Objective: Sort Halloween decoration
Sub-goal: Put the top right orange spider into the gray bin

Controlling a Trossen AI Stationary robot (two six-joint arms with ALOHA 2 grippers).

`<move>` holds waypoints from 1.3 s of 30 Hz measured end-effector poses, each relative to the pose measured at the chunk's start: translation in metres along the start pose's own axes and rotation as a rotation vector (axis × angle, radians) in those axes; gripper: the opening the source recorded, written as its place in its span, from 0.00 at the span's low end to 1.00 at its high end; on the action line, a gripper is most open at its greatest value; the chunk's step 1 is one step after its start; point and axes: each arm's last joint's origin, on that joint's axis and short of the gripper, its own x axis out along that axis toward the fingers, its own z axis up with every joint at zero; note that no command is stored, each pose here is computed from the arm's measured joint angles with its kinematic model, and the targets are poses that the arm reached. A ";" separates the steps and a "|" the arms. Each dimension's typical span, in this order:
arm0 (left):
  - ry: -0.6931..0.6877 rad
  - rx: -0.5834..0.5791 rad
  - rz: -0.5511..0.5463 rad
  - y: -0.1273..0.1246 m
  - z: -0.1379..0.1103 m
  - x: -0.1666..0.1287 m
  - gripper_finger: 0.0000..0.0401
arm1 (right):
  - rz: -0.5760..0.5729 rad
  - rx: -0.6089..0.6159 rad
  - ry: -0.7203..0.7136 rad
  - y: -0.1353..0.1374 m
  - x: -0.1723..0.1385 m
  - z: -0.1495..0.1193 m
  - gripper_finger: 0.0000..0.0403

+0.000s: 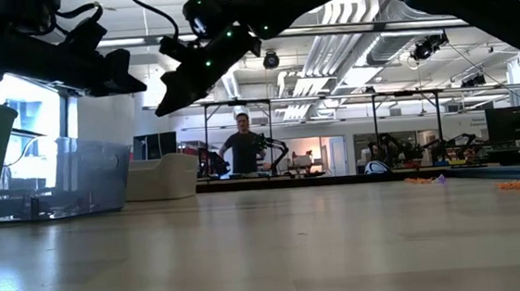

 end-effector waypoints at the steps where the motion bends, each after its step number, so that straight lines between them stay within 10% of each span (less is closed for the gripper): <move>1: -0.008 -0.006 -0.002 0.002 0.001 0.001 0.16 | 0.014 0.018 -0.006 -0.002 0.000 -0.001 0.42; 39: 0.153 -0.123 -0.059 0.027 -0.032 0.044 0.16 | 0.024 0.038 0.006 -0.004 0.000 -0.004 0.42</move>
